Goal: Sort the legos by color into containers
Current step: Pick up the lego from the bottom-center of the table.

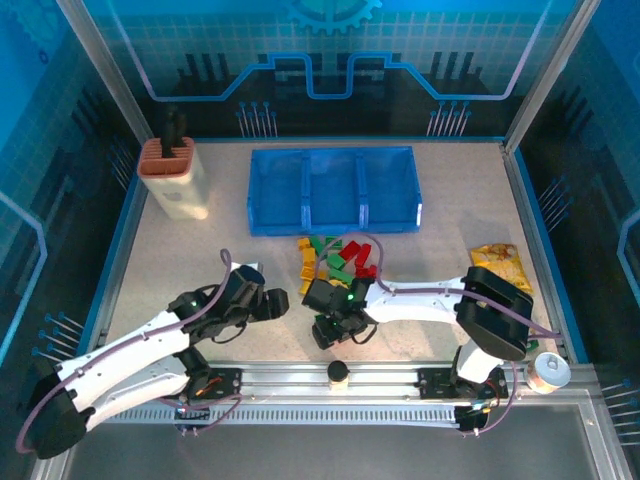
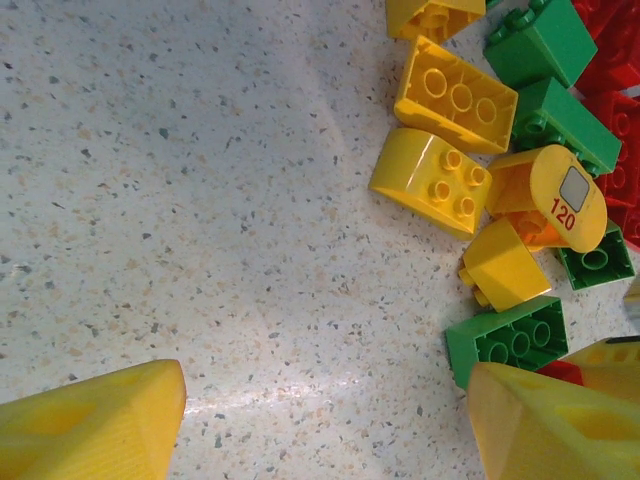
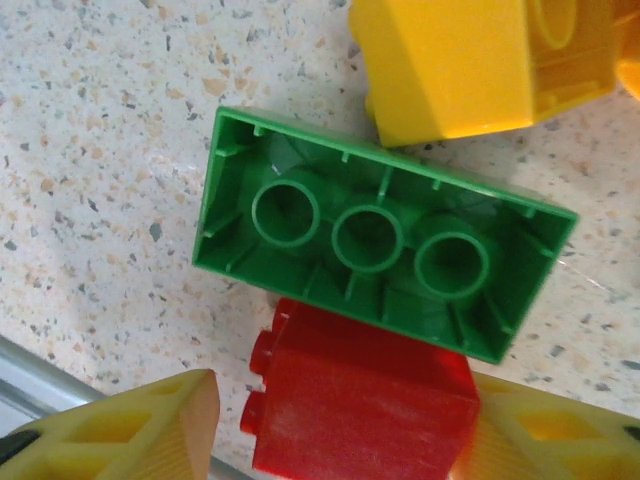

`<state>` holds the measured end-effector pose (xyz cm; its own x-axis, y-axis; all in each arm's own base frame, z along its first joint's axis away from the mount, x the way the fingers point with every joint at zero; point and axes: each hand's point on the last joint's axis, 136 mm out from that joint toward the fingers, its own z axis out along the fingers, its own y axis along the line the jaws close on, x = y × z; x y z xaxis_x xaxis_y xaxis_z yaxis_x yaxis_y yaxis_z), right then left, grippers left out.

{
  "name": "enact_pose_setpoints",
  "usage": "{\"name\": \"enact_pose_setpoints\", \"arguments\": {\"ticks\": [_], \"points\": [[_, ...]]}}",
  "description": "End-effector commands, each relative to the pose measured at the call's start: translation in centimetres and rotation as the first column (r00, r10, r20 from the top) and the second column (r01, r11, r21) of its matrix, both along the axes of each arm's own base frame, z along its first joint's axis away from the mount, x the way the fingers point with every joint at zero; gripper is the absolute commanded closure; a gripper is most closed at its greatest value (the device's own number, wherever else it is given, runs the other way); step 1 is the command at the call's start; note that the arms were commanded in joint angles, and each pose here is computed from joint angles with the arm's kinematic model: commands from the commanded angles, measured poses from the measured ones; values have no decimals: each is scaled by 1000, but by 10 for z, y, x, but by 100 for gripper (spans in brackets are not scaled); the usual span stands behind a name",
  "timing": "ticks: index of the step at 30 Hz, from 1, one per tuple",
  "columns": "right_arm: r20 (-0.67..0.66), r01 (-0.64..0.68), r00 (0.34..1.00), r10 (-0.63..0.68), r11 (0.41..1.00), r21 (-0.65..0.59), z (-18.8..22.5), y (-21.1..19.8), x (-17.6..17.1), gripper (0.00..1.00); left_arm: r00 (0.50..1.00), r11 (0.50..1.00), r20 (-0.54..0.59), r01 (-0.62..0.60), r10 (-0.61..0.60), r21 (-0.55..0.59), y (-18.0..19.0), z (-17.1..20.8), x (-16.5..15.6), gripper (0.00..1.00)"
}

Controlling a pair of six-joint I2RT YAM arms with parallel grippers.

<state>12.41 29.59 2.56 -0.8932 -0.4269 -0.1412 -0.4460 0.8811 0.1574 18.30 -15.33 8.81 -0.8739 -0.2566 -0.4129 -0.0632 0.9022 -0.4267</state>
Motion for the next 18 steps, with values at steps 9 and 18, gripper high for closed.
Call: {"name": "enact_pose_setpoints", "arguments": {"ticks": [9, 18], "points": [[79, 8, 997, -6, 1000, -18, 35, 10, 0, 70, 998, 997, 0, -61, 61, 47, 22, -1, -2, 24], [215, -46, 976, 21, 993, 113, 114, 32, 54, 70, 996, 997, 41, -77, 76, 17, 24, 10, 1, 25]]}}
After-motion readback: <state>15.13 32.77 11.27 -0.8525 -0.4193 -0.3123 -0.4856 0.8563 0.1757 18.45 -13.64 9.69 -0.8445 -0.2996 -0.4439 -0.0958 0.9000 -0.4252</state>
